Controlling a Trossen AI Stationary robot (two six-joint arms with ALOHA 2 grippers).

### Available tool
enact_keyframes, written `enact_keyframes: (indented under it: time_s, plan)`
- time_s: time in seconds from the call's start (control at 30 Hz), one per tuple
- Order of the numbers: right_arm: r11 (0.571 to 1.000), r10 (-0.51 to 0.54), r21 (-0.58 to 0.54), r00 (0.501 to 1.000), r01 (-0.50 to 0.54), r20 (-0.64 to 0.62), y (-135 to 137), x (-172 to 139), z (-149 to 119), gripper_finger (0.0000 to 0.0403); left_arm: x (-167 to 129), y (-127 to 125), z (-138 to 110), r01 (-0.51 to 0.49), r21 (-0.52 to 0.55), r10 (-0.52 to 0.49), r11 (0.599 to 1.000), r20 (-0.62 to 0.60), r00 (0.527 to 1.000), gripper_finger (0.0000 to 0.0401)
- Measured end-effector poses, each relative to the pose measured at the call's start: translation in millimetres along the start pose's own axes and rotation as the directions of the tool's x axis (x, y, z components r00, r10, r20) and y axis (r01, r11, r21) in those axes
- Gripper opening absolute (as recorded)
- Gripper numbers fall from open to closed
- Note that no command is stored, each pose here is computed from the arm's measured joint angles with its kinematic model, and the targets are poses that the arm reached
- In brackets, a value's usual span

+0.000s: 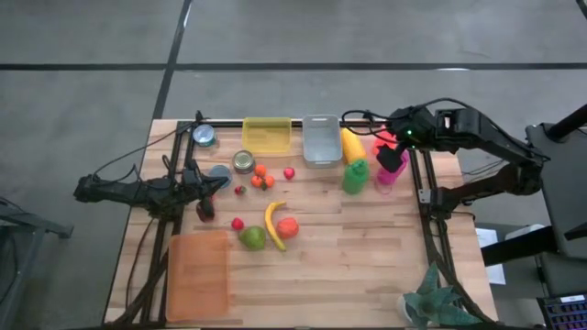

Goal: Pick & Place Food Item
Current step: Put the orange tumbler into the orange bin

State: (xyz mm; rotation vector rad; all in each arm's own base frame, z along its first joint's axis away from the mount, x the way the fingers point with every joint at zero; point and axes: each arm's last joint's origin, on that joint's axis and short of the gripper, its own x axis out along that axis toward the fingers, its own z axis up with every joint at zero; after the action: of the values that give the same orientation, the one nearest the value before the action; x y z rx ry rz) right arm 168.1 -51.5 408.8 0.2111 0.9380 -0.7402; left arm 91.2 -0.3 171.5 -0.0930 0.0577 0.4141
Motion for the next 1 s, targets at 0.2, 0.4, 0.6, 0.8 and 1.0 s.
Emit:
enact_keyframes:
  time_s: [0.2, 0.4, 0.6, 0.8, 1.0]
  plan:
    - [0.999, -0.044, 0.007, 0.998, 0.044, 0.037, 0, 2, 3, 0.0361, 0, 0, 0, 0.0, 0.0, 0.0, 1.0, 0.0, 1.0, 0.0]
    - [0.996, -0.088, 0.015, 0.995, 0.087, 0.055, -1, 2, 4, 0.0361, 0, 0, 0, 0.0, 0.0, 0.0, 1.0, 0.0, 1.0, 0.0]
    - [0.992, -0.106, 0.073, 0.994, 0.105, 0.014, -1, 4, 1, 0.0361, 0, 0, 0, 0.0, 0.0, 0.0, 1.0, 0.0, 1.0, 0.0]
    - [0.965, -0.182, 0.187, 0.983, 0.184, -0.028, -5, 4, -5, 0.0361, 0, 0, 0, 0.0, 0.0, 0.0, 1.0, 0.0, 1.0, 0.0]
    - [0.961, -0.201, 0.187, 0.979, 0.204, -0.036, -6, 4, -6, 0.0361, 0, 0, 0, 0.0, 0.0, 0.0, 1.0, 0.0, 1.0, 0.0]
